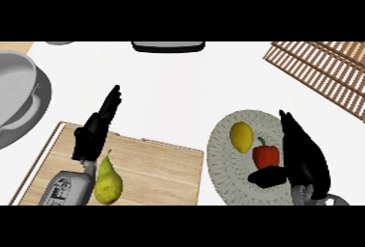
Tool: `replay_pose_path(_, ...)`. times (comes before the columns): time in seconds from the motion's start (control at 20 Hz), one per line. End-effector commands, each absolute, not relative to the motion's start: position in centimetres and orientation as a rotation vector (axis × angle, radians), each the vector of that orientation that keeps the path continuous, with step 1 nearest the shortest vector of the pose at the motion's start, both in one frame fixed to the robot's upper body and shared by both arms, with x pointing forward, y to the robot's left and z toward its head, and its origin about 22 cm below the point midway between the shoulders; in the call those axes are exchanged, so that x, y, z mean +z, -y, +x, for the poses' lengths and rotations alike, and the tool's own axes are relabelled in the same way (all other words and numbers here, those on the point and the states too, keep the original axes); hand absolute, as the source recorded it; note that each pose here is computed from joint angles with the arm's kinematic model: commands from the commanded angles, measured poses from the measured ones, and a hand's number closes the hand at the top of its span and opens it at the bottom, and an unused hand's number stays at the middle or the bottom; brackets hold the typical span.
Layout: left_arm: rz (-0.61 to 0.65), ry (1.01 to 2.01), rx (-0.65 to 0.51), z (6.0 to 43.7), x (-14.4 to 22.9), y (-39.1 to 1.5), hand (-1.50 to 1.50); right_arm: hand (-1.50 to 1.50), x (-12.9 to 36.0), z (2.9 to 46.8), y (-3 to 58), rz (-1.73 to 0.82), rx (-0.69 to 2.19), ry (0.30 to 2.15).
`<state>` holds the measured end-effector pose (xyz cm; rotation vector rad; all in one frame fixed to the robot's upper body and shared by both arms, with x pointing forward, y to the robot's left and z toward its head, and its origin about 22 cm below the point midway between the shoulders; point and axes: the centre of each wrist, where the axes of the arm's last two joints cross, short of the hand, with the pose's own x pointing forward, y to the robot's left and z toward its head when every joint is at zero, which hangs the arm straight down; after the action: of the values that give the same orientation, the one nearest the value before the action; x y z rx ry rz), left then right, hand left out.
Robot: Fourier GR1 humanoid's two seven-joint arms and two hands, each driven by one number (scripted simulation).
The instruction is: Pick the bell pepper from the placemat and place it in the tiered shelf
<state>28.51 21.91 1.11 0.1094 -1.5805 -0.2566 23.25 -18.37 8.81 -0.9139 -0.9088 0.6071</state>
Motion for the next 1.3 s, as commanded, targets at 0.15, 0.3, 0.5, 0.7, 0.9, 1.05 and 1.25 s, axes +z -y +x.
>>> replay_pose_path(0.15,0.098,1.58,-0.252,27.8,2.1,-20.9,0.0,-1.5,8.4,24.3,17.3,-0.947,0.57,0.768)
replay_pose_path(0.3,0.12,1.583,-0.258,27.9,1.5,-23.8,0.0,-1.5,7.5,26.3,17.7,-0.927,0.585,0.762)
replay_pose_path(0.5,0.122,1.577,-0.247,27.7,2.1,-21.9,0.0,-1.5,6.9,25.4,20.8,-0.92,0.574,0.777)
replay_pose_path(0.7,0.115,1.585,-0.226,28.1,1.6,-22.0,0.0,-1.5,4.8,25.0,17.6,-0.919,0.57,0.782)
replay_pose_path(0.9,0.114,1.57,-0.263,27.4,1.2,-21.2,0.0,-1.5,5.5,25.2,18.8,-0.916,0.589,0.754)
replay_pose_path(1.05,0.099,1.57,-0.267,27.9,0.5,-21.8,0.0,1.5,4.6,24.0,20.1,-0.893,0.621,0.755)
replay_pose_path(1.25,0.099,1.568,-0.255,26.9,1.9,-21.8,0.0,1.5,5.0,23.5,18.1,-0.926,0.724,0.743)
